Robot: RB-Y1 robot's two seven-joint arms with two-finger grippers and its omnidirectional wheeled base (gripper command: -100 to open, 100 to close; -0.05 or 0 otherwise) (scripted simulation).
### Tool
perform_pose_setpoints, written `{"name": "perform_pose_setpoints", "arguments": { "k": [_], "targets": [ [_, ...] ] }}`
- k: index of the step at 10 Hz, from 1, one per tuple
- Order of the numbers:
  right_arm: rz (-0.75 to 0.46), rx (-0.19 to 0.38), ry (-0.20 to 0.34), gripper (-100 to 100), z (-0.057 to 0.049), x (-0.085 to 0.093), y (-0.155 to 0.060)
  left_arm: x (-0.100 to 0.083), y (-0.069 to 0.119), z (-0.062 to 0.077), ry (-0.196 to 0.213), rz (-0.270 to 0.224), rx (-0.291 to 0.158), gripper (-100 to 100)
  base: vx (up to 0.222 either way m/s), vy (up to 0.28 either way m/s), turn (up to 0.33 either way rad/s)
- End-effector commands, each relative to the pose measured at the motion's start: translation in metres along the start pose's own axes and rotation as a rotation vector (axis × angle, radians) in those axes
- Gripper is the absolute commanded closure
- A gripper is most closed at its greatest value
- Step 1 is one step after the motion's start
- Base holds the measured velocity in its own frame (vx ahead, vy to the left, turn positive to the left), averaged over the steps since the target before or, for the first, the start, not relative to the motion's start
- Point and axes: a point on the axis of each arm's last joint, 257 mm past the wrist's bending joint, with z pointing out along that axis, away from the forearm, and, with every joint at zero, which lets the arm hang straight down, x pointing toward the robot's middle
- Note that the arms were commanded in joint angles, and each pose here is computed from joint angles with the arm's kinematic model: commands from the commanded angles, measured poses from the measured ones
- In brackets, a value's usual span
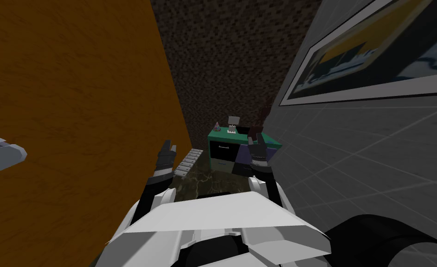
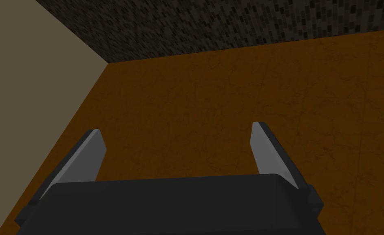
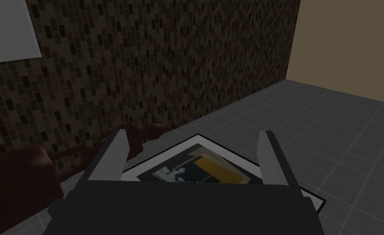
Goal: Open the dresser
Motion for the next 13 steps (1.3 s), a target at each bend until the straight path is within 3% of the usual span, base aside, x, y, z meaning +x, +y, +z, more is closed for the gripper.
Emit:
{"name": "perform_pose_setpoints", "arguments": {
  "k": [1,9,10,13],
  "targets": [
    [0.0,0.0,0.0,0,0.0,0.0,0.0,0.0,0.0,0.0,0.0,0.0,0.0,0,0.0,0.0,0.0],
    [0.0,0.0,0.0,0,0.0,0.0,0.0,0.0,0.0,0.0,0.0,0.0,0.0,0,0.0,0.0,0.0],
    [-0.03,-0.001,0.036,-100,0.0,0.005,-0.001,0.0,0.0,0.0,0.0,0.0,0.0,0,0.016,0.01,-0.022],
    [-0.135,-0.004,0.116,-100,-0.002,0.015,-0.006,0.0,0.0,0.0,0.0,0.0,0.0,0,0.037,0.028,-0.046]
  ]
}}
